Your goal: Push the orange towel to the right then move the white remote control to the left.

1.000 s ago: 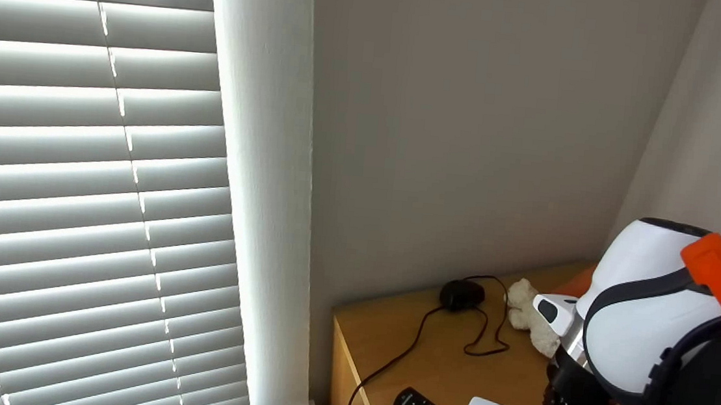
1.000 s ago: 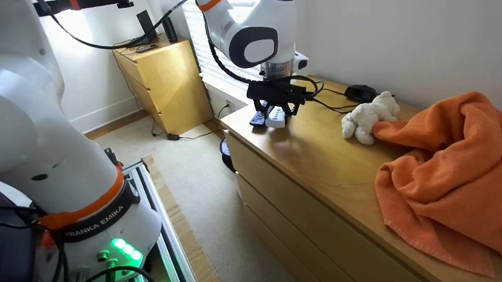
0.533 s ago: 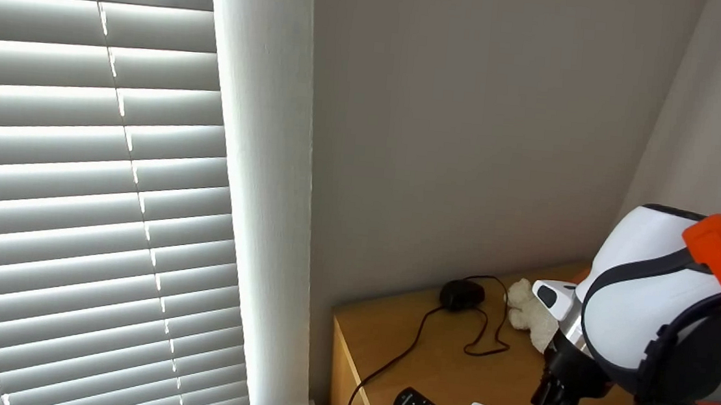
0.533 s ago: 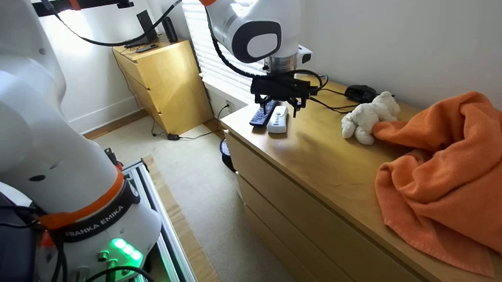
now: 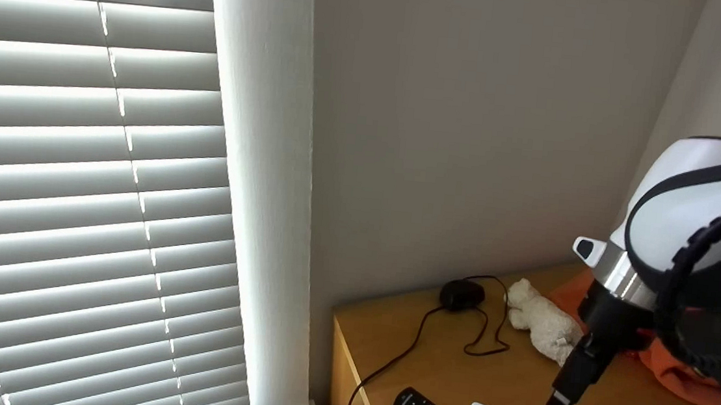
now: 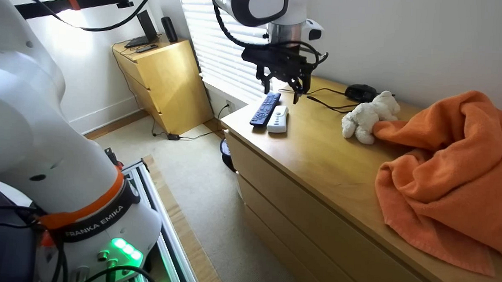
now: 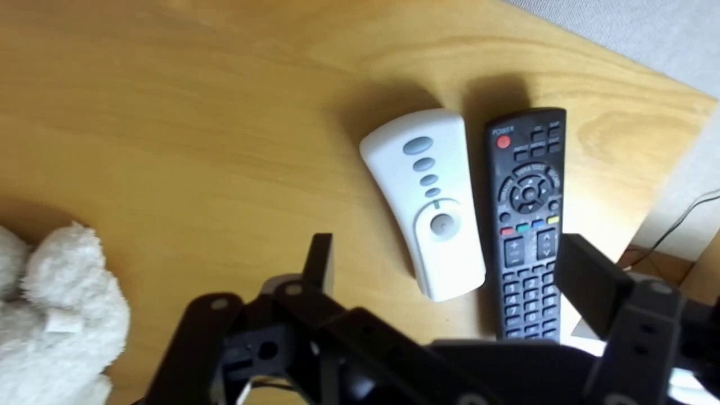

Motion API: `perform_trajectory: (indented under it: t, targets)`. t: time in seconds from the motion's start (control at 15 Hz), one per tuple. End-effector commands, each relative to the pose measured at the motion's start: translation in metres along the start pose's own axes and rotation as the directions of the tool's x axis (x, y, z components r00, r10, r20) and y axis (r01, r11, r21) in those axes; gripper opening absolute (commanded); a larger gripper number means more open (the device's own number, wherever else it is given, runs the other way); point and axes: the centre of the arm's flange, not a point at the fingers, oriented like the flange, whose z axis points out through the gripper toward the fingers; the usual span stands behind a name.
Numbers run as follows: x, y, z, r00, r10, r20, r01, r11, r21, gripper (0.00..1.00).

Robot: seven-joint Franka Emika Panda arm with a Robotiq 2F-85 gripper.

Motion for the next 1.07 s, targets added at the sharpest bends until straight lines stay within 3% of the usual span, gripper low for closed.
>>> perform_trajectory:
  t: [0.0,0.27,0.53,0.6,0.67,1.0]
  targets:
    - [-0.026,0.003,-0.06,0.983,0.185,-0.024,-0.186,0.979,-0.079,1.0]
    - [-0.046,0.022,-0.115,0.926,0.361,-0.113,-0.377,0.909,-0.178,1.0]
    - [-0.058,0.025,-0.161,0.848,0.493,-0.197,-0.526,0.828,-0.194,1.0]
    - [-0.059,0.023,-0.169,0.852,0.485,-0.198,-0.518,0.837,-0.18,1.0]
    - [-0.045,0.034,-0.152,0.867,0.459,-0.194,-0.491,0.853,-0.176,1.0]
    - [-0.051,0.029,-0.169,0.858,0.469,-0.211,-0.505,0.846,-0.172,1.0]
